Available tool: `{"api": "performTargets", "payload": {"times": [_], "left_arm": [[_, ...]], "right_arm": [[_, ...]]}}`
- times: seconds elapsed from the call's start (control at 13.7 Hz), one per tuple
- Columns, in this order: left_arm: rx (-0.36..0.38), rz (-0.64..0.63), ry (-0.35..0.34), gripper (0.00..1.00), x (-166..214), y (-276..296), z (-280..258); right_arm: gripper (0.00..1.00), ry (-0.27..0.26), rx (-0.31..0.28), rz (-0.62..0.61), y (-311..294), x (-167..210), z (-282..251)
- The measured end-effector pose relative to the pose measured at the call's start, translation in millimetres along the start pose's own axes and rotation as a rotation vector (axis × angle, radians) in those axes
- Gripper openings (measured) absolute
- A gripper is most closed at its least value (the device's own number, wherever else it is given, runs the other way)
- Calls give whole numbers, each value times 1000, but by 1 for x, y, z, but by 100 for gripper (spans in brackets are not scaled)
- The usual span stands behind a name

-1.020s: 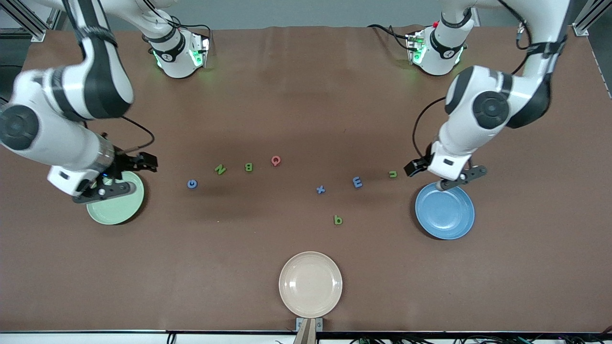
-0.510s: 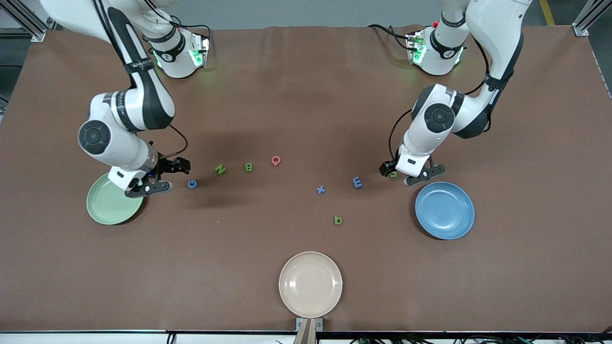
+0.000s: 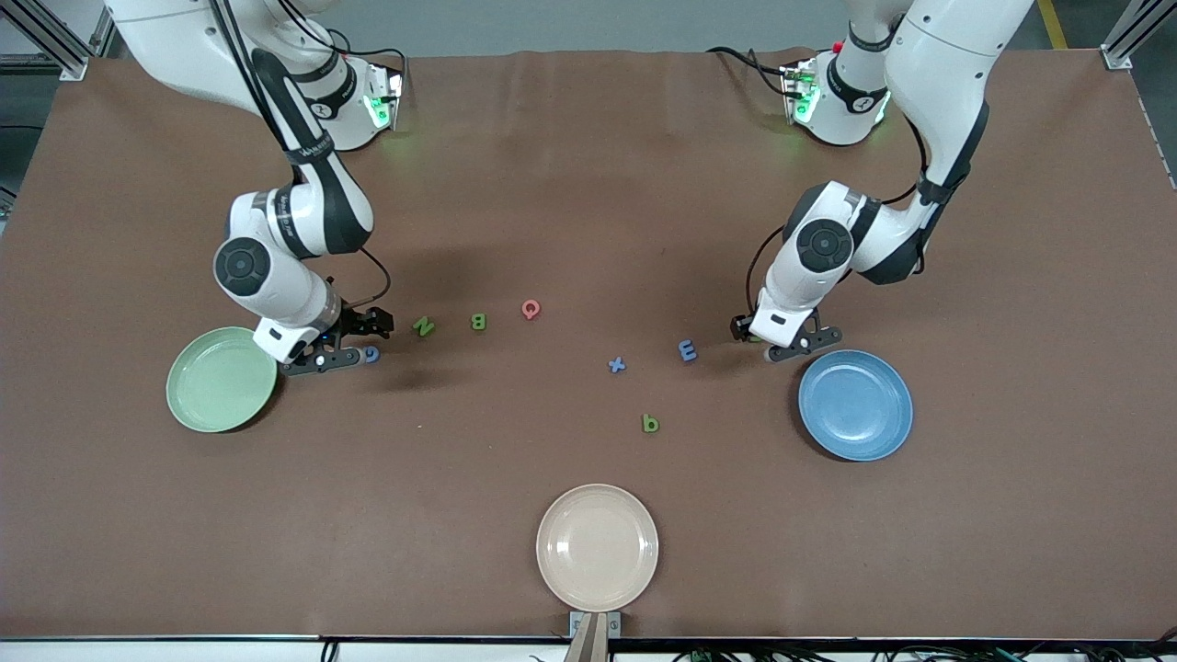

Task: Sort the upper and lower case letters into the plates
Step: 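Reach the right gripper to the blue G while the left gripper reaches the green u, then grasp the G with the right gripper while the left gripper carries the u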

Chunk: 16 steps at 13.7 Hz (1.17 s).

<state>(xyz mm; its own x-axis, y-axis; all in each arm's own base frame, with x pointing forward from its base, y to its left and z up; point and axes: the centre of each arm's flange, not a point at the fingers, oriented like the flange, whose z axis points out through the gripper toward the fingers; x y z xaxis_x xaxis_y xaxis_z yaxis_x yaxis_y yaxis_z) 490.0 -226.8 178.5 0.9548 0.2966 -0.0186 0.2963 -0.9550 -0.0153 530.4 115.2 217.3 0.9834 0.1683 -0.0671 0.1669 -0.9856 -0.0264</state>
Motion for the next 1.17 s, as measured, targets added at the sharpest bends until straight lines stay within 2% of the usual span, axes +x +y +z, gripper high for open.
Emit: {"api": "performTargets", "payload": {"times": [0.15, 0.22, 0.29, 0.36, 0.44, 0.51, 0.58, 0.66, 0.8, 0.95, 1.09, 1.17], "left_arm": [[2, -3, -5, 61, 0, -1, 4], [3, -4, -7, 61, 0, -2, 5], [-2, -3, -3, 54, 1, -1, 5], [-5, -2, 0, 41, 2, 1, 3], [-7, -2, 2, 29, 2, 2, 2], [-7, -4, 3, 27, 3, 2, 2], [-8, -10, 4, 27, 4, 1, 1], [-11, -24, 9, 27, 8, 0, -1], [-8, -62, 27, 27, 23, -8, -21], [15, -136, 54, 27, 58, -40, -67], [20, -235, 97, 27, 103, -89, -118], [39, -272, 90, 27, 122, -110, -135]], "right_arm": [[100, -7, -5, -1, 0, 1, 14], [99, -10, -6, 1, 1, 3, 18], [96, -12, -8, 2, 2, 5, 21], [91, -11, -9, 3, 3, 8, 23], [91, -11, -11, 5, 4, 11, 25], [85, -11, -13, 8, 5, 14, 27], [85, -14, -14, 9, 6, 15, 30], [79, -18, -16, 10, 7, 16, 33], [78, -24, -18, 11, 8, 17, 38], [77, -25, -18, 13, 9, 18, 39], [64, -26, -19, 15, 10, 18, 39], [64, -27, -19, 15, 10, 18, 40]]}}
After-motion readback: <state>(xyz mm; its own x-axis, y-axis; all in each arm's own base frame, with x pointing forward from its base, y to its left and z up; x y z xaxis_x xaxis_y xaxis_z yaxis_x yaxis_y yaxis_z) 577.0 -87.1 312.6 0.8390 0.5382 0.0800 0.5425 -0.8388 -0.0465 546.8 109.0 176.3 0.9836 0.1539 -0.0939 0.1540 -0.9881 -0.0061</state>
